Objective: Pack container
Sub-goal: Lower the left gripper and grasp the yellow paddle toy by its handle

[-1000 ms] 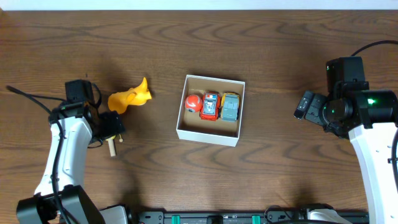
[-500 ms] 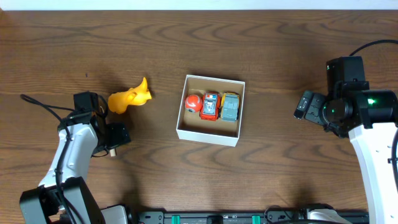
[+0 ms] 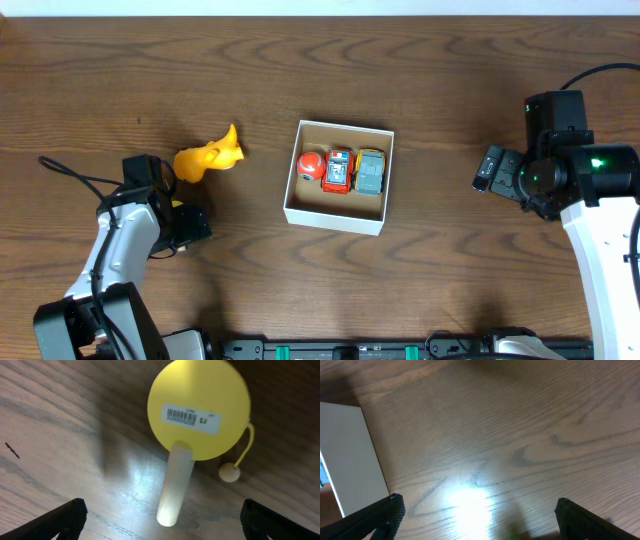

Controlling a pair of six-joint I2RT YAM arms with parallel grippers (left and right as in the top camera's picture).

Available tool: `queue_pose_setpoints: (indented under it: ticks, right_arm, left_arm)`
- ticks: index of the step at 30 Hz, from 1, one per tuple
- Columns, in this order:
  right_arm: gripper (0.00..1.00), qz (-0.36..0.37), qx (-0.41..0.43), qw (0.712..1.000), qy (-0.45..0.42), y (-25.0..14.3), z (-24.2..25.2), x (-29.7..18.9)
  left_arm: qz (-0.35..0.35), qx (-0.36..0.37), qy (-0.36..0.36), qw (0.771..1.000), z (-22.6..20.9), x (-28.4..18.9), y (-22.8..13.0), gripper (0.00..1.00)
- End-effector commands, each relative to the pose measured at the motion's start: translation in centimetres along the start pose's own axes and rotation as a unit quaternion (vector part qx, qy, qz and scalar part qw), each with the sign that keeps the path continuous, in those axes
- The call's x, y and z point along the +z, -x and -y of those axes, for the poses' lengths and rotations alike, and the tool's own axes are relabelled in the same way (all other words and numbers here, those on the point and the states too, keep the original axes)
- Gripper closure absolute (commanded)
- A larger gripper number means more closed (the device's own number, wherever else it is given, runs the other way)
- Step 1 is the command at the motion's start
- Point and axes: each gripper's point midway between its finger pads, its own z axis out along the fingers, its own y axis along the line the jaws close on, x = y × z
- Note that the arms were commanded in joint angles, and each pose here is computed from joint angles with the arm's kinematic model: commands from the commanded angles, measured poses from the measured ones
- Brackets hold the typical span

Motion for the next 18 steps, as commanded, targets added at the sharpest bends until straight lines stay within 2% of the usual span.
queue_pose_setpoints:
  ticks: [1, 18]
  right_arm:
    - [0.01, -0.001, -0.002, 1.0, -0.001, 0.1, 0.2, 0.1]
    - [0.01, -0.001, -0.002, 1.0, -0.001, 0.0, 0.2, 0.1]
  left_arm:
    - [-0.008, 0.002, 0.019, 1.0, -0.8, 0.4, -0.5, 0.01]
    - [-0.057, 0.007, 0.024, 0.998, -0.6, 3.2, -1.5, 0.04]
